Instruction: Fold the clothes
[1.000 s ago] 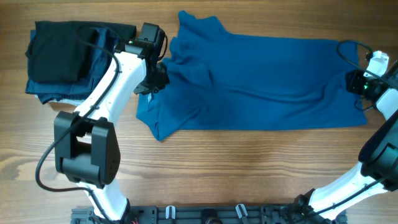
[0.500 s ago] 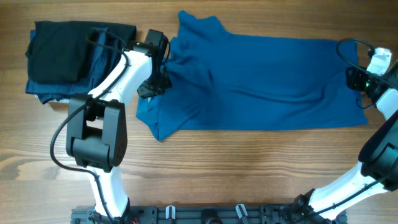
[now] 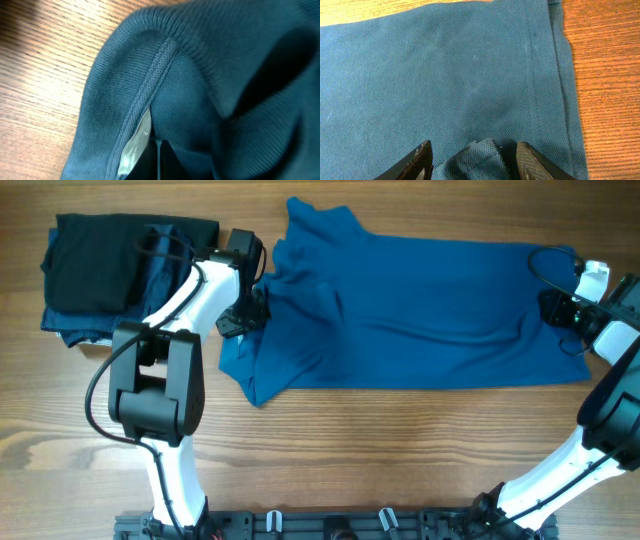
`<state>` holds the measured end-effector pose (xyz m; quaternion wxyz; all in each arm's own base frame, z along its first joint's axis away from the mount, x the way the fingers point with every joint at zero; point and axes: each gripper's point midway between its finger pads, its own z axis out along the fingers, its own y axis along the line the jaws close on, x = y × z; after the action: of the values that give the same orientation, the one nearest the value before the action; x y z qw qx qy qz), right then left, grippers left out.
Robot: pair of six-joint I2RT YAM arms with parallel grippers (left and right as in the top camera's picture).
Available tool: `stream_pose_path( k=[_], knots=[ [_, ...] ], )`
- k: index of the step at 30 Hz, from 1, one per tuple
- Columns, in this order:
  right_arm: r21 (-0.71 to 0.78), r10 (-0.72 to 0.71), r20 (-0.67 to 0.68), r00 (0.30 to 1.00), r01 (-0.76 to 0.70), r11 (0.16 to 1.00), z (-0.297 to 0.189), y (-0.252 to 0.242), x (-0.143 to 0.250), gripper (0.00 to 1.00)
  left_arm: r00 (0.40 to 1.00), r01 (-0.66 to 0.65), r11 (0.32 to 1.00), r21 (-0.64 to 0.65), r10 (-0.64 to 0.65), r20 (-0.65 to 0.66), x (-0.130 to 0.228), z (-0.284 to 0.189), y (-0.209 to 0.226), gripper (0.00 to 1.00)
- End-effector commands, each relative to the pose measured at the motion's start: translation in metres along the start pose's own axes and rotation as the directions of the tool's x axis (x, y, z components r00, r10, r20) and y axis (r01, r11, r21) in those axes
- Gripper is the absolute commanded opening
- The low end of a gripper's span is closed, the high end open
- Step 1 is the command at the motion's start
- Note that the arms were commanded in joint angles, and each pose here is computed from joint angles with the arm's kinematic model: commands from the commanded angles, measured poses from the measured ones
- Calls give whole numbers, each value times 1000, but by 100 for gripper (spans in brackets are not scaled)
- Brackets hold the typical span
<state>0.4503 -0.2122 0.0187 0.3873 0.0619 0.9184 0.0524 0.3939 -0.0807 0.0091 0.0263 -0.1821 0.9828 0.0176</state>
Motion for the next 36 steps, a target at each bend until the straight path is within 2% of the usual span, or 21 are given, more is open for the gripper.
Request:
stream_pose_path(
  k=[1, 4, 9, 13, 15, 16, 17, 18, 19, 20, 22, 23, 26, 30, 36],
  knots=[
    [-20, -17, 2, 1000, 17, 1000, 7, 1, 1, 54, 1000, 10, 1000, 0, -10, -20, 3, 6, 1, 4],
    [-15, -13, -11, 1000, 12, 1000, 7, 1, 4, 45, 1000, 10, 1000, 0, -10, -20, 3, 6, 1, 4],
    [12, -5, -38, 999, 5, 1000, 7, -3, 14, 40, 1000, 10, 1000, 0, -10, -19, 3, 6, 1, 6],
    [18, -2, -45, 999, 3, 1000, 7, -4, 15, 42, 1000, 10, 1000, 1, -10, -17, 2, 6, 1, 6],
    [28, 2, -57, 998, -1, 1000, 7, -5, 18, 50, 1000, 10, 1000, 2, -10, -17, 2, 6, 1, 6],
    [30, 3, -59, 998, -1, 1000, 7, -6, 19, 50, 1000, 10, 1000, 2, -10, -16, 2, 6, 1, 6],
    [33, 4, -61, 998, -2, 999, 7, -6, 19, 45, 1000, 10, 1000, 3, -10, -16, 2, 6, 0, 6],
    [37, 4, -63, 998, -2, 999, 7, -7, 19, 33, 1000, 10, 1000, 4, -10, -14, 1, 6, 0, 6],
    [39, 6, -67, 998, -3, 999, 7, -7, 20, 28, 1000, 10, 1000, 4, -10, -13, 1, 6, 0, 6],
    [42, 6, -70, 997, -4, 999, 7, -8, 21, 25, 1000, 10, 1000, 5, -10, -12, 1, 6, 0, 6],
    [41, 6, -70, 998, -4, 999, 7, -7, 21, 27, 1000, 10, 1000, 6, -10, -11, 1, 6, 0, 6],
    [40, 6, -71, 997, -3, 999, 7, -7, 21, 24, 1000, 10, 1000, 6, -10, -10, 1, 6, 0, 6],
    [54, 9, -83, 997, -5, 999, 8, -7, 23, 4, 1000, 10, 1000, 7, -10, -10, 1, 6, -1, 6],
    [96, 93, -42, 995, -88, 991, 0, -17, 7, 4, 1000, 10, 1000, 4, -9, -14, 1, 6, 0, 6],
    [203, 80, -21, 997, -75, 976, -31, -31, -22, 4, 1000, 10, 1000, 11, -10, -4, -1, 6, -2, 7]
  ],
)
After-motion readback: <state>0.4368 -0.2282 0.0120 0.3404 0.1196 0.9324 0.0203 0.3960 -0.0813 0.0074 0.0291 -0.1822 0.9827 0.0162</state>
